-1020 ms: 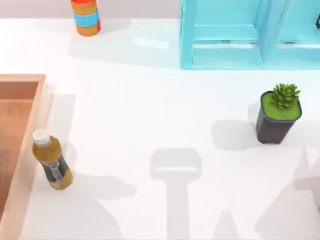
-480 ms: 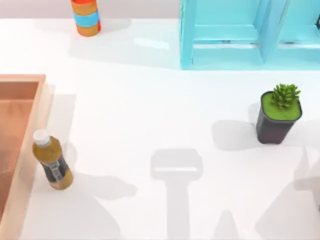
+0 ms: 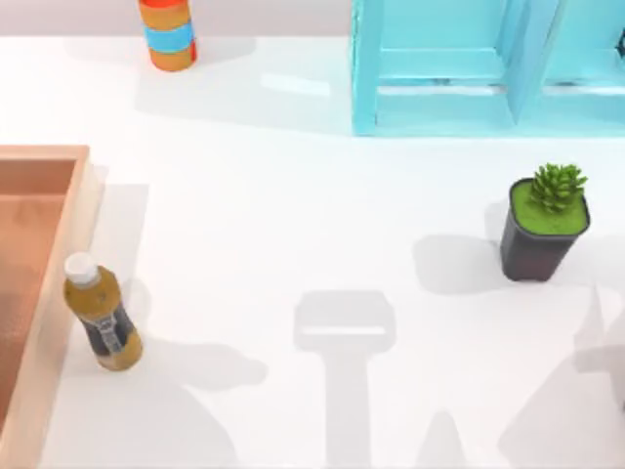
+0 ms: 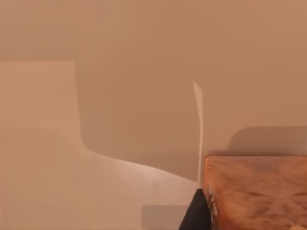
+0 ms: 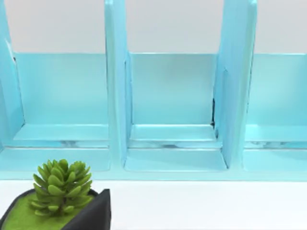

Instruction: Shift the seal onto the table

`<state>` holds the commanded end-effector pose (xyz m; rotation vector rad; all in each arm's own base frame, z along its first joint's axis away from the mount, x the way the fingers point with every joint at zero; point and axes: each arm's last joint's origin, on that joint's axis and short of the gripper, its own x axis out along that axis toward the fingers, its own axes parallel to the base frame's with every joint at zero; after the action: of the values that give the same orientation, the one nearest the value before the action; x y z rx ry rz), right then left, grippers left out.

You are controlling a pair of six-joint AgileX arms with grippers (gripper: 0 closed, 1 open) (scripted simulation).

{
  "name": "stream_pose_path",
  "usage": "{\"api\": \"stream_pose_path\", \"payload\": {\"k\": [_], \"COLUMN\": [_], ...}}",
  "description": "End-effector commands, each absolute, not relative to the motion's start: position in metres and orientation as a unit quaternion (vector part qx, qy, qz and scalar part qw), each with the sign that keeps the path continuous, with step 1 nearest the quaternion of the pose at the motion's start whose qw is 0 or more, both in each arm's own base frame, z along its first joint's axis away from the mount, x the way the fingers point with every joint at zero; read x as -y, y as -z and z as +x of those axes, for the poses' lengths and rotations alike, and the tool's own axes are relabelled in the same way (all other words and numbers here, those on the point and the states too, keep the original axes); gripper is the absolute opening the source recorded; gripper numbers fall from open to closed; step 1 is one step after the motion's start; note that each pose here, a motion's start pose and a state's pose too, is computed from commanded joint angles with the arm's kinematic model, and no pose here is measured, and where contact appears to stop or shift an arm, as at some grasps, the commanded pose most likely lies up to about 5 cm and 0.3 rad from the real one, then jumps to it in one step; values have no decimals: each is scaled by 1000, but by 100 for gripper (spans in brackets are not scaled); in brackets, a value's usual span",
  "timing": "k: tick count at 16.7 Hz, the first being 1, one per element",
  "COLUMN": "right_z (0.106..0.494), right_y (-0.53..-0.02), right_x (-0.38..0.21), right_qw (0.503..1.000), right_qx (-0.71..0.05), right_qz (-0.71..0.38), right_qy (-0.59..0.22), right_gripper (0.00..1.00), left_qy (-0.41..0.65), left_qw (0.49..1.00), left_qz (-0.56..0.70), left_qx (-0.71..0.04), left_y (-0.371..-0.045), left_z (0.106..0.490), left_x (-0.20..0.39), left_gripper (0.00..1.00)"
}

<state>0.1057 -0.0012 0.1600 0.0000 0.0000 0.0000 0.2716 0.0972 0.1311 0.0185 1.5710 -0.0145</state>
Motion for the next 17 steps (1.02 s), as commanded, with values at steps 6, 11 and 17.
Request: {"api": "stream_pose_path", "payload": {"k": [6,11,17], "right_z": [106,106,106], "right_y": [-160,-160,-160], "right_x": [1,1,1], "right_qw": [1000,1000,1000], "right_qx": [0,0,0], "right_qz": [0,0,0], "right_qy": [0,0,0], "right_gripper": [100,100,100], "left_qy": [13,24,25], "left_qw": [716,726,720], "left_qz": [-7,-20,-16], "left_qx": [-698,-687,-694], "left_y": [-160,-240,-289], "left_z": [279,273,265], "left_x": [-87,-54,7], "left_gripper": [0,0,0]}}
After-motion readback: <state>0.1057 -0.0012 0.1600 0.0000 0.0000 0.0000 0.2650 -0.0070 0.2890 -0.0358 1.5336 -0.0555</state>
